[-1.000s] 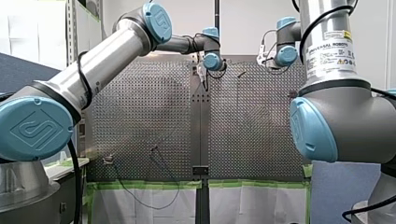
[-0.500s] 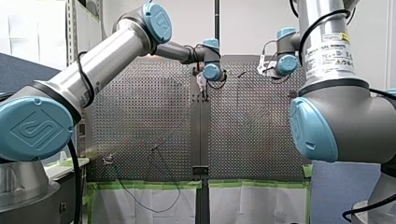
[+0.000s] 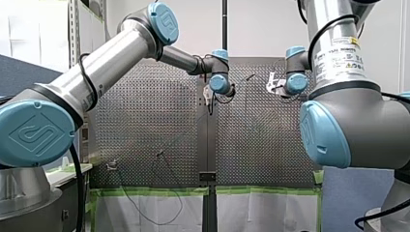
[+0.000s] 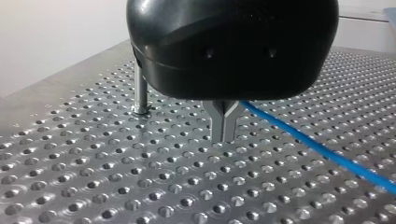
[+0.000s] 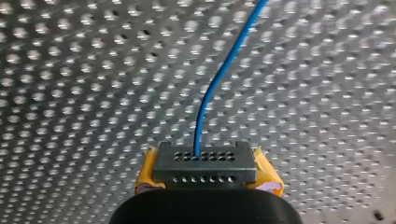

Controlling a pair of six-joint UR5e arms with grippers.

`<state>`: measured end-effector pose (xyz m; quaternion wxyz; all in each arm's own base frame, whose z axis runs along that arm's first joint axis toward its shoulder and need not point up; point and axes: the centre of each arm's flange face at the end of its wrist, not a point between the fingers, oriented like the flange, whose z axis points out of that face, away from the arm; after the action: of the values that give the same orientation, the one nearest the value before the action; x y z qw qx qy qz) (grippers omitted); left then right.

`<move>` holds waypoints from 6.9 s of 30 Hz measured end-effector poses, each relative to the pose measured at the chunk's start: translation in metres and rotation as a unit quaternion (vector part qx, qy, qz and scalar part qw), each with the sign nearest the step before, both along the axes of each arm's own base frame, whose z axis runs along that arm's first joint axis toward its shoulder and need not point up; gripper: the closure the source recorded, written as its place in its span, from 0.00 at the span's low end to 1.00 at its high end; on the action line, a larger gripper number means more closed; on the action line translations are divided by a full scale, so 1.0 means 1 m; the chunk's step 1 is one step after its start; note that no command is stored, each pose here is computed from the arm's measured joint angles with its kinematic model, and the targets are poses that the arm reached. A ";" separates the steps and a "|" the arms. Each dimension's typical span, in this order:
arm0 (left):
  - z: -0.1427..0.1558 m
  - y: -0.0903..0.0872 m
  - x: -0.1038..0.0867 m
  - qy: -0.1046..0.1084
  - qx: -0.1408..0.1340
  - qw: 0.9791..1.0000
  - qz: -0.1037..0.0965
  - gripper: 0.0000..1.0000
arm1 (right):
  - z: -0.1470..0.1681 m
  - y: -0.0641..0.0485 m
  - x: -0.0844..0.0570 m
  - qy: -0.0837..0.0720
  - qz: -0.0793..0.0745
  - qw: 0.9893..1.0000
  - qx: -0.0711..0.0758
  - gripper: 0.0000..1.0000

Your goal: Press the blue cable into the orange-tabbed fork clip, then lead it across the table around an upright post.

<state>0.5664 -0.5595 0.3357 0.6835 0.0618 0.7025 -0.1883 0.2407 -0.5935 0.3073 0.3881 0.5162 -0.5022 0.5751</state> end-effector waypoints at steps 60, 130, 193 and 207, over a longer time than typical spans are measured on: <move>-0.020 -0.011 0.022 -0.010 -0.052 0.998 0.022 0.15 | -0.223 -0.026 -0.083 0.027 -0.042 0.997 0.053 1.00; -0.021 0.008 0.039 -0.007 -0.049 0.998 0.041 0.18 | -0.505 -0.036 -0.149 0.008 -0.118 0.990 0.074 1.00; 0.031 0.016 -0.004 0.013 -0.199 0.980 -0.020 0.11 | -0.572 -0.007 -0.155 0.006 -0.104 0.987 0.125 1.00; 0.052 0.021 -0.063 0.039 -0.139 0.988 -0.049 0.11 | -0.573 -0.007 -0.154 0.006 -0.102 0.987 0.125 1.00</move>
<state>0.5033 -0.5386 0.3875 0.6473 -0.0063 0.6920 -0.3197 0.0871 -0.6003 -0.2654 0.3801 0.5105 -0.6178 0.4617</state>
